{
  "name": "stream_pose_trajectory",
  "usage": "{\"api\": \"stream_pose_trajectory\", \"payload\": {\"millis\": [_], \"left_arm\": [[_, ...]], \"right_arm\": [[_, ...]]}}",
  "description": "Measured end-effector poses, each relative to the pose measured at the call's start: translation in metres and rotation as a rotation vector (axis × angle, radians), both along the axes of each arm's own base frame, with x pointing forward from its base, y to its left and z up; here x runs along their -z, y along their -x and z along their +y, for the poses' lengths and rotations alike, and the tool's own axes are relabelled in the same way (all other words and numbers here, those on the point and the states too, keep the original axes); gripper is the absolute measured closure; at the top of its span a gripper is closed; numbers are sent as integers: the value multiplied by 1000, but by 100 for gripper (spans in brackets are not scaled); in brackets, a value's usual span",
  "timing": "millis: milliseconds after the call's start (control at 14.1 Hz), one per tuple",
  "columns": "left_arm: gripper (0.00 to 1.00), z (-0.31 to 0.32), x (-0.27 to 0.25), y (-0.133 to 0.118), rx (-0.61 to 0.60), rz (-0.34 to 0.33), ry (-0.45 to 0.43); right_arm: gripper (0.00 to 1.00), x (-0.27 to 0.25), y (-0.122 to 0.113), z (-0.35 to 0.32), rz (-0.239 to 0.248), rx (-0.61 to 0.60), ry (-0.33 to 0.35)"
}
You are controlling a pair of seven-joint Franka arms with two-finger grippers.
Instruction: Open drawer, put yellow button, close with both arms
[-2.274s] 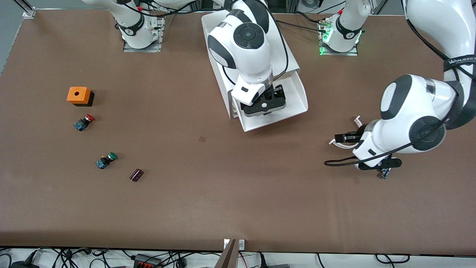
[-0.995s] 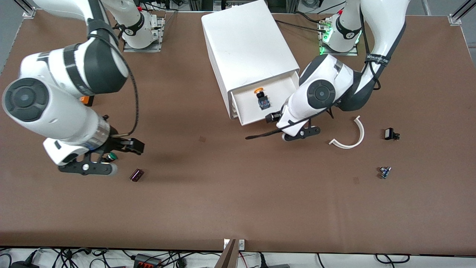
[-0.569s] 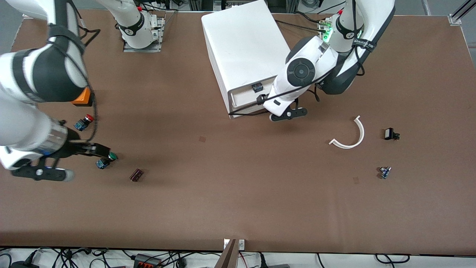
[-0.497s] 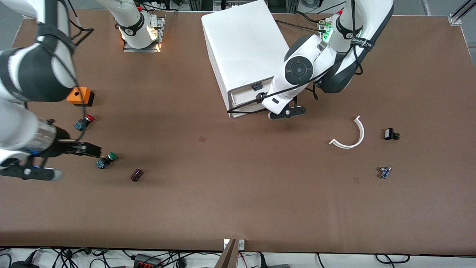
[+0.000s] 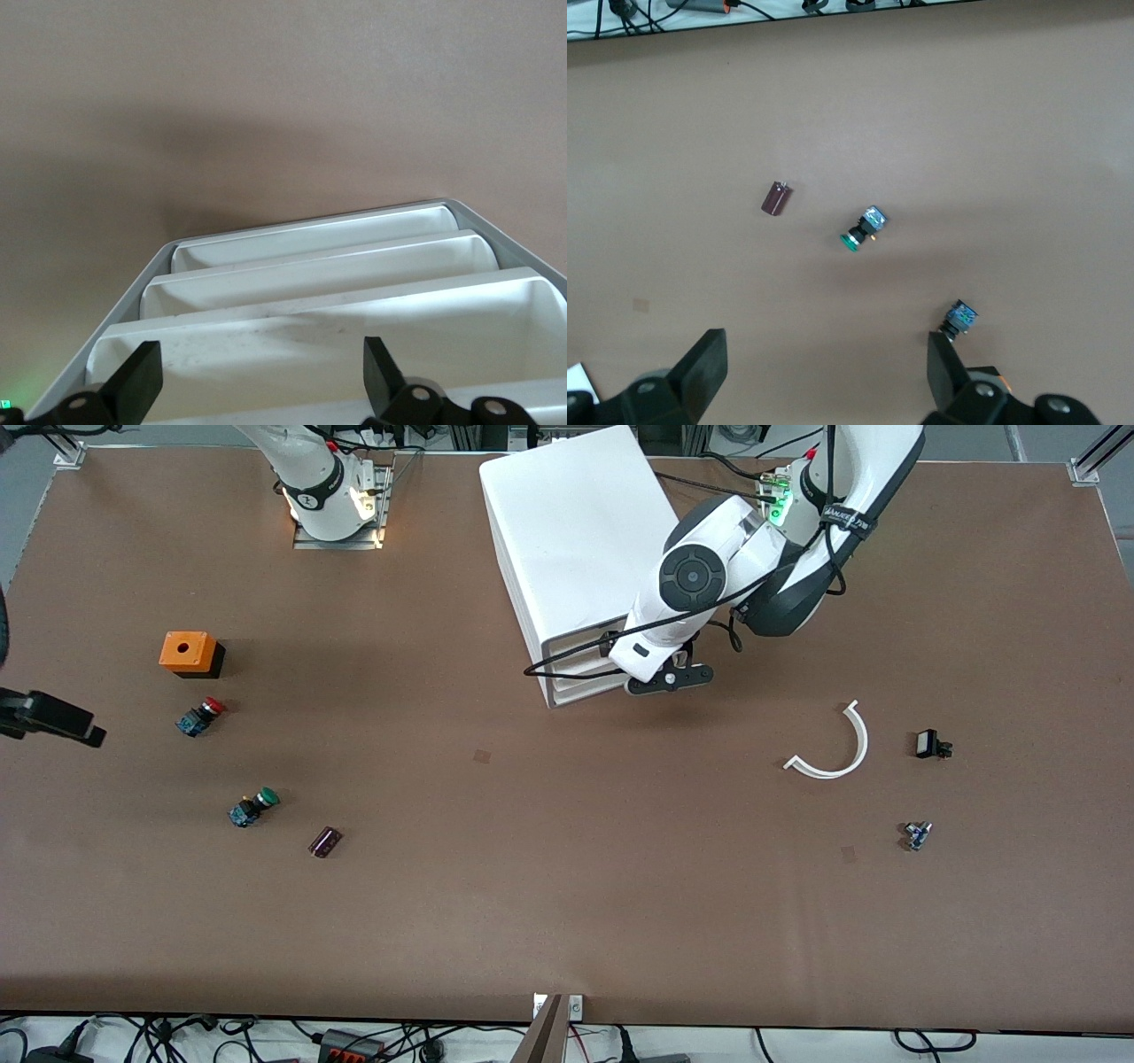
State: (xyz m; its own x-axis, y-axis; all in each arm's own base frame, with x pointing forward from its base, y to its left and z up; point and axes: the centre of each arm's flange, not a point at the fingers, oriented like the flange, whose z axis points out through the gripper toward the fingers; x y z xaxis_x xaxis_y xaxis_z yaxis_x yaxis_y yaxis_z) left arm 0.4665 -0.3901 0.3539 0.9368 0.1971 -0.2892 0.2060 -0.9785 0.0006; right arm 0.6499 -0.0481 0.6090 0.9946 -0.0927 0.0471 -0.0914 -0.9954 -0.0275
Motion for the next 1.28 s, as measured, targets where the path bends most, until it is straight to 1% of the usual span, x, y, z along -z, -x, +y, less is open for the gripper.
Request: {"api": "stream_pose_trajectory", "payload": {"millis": [213, 284, 355, 426, 497, 569, 711, 924, 995, 1066, 1279], "left_arm": [[0, 1, -2, -1, -1, -4, 2], [0, 4, -6, -6, -3, -20, -2], [0, 13, -14, -17, 1, -62, -18], [0, 29, -27, -34, 14, -111, -43], [0, 48, -41, -52, 32, -145, -68], [0, 71, -53, -69, 46, -160, -83], [0, 124, -74, -101, 76, -173, -83], [0, 216, -108, -133, 204, -126, -63], [0, 240, -123, -141, 241, -129, -51], [0, 260, -138, -145, 281, -147, -44], [0, 295, -176, -143, 351, -196, -78]], "right_arm": [[0, -5, 12, -6, 5, -13, 6], [0, -5, 14, -5, 8, -17, 19], [0, -5, 16, -3, 13, -22, 29], [0, -2, 19, -1, 22, -27, 33], [0, 1, 24, 1, 27, -30, 34], [0, 4, 31, 2, 29, -30, 34], [0, 7, 48, 3, 41, -31, 32], [0, 13, 73, 5, 63, -31, 29], [0, 15, 76, 5, 66, -32, 29], [0, 17, 77, 5, 66, -37, 29], [0, 20, 77, 6, 58, -56, 30]]}}
